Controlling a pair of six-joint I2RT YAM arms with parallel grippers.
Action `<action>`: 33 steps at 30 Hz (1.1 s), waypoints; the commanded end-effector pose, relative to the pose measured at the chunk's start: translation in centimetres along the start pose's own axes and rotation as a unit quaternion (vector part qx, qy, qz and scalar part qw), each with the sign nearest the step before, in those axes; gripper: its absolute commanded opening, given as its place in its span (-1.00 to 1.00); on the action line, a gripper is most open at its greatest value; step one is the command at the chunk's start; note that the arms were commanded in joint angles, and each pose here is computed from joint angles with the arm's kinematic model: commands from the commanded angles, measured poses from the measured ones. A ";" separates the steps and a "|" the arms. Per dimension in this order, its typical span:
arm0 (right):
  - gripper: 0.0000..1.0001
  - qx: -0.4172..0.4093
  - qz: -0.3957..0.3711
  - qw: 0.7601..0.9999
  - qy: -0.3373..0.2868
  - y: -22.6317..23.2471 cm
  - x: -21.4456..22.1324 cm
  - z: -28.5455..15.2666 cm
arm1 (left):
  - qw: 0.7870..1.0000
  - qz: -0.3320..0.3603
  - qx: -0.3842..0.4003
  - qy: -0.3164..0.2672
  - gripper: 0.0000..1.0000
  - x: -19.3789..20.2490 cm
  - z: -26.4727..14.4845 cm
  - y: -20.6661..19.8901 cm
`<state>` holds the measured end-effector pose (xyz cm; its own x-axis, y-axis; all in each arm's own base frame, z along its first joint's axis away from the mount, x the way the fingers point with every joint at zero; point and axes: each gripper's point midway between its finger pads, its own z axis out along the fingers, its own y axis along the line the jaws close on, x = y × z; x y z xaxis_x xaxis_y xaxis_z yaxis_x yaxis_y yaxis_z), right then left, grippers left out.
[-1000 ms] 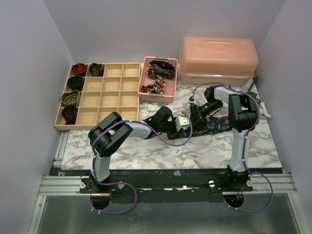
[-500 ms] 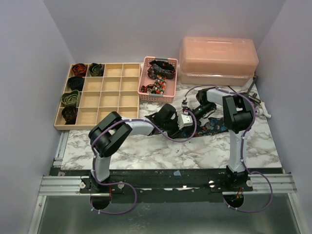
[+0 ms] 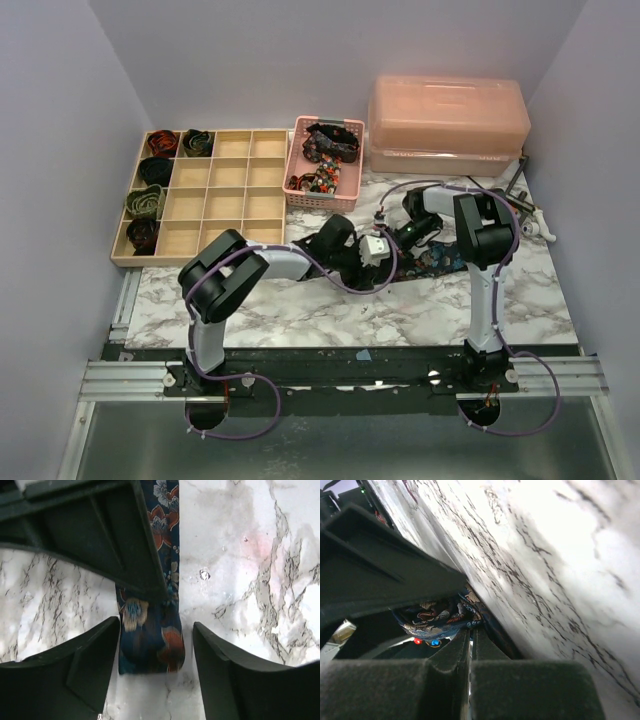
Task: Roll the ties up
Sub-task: Roll the tie at the center of the board.
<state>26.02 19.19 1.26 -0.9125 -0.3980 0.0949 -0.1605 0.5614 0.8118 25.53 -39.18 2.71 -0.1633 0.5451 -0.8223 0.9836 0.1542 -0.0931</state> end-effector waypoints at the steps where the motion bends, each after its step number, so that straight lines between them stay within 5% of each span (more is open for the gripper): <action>1: -0.99 0.118 0.031 0.992 0.031 -8.2 1.0 0.5 | 0.999 -0.016 0.016 -0.032 0.33 1.8 -1.2 -0.3; 10: -0.99 0.126 0.046 0.991 0.027 -9.1 0.8 0.9 | 0.988 0.056 0.014 -0.144 0.53 -2.0 -0.4 0.2; 15: -0.99 0.122 0.050 0.991 0.024 -9.0 0.9 1.1 | 0.987 0.040 0.014 -0.155 0.33 -2.6 1.8 0.9; 18: -0.99 0.114 0.044 0.992 0.016 -8.4 0.4 0.9 | 0.994 0.030 0.003 -0.107 -0.32 -1.2 2.9 1.2; 21: -0.81 0.077 0.025 0.997 -0.008 -5.8 -0.6 0.1 | 0.998 0.025 -0.014 -0.052 -0.56 0.8 2.3 1.4; 24: -0.37 0.041 0.003 0.999 -0.029 -2.6 -1.1 -1.5 | 1.000 0.023 -0.010 0.012 -0.68 3.6 1.3 0.8; 28: -0.11 -0.029 0.000 0.998 -0.062 1.1 -0.9 -3.6 | 0.995 0.010 0.004 0.096 -0.75 7.7 0.6 -0.3; 33: 0.15 -0.103 -0.006 0.992 -0.077 4.6 -0.3 -3.8 | 0.992 -0.007 0.003 0.129 -0.73 8.5 0.4 -0.5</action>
<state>27.48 18.05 4.43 -0.9526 -0.3000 0.0511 -0.1109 0.4986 0.8597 26.89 -40.54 2.20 -0.0431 0.5009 -0.8644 0.9942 0.1068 0.0123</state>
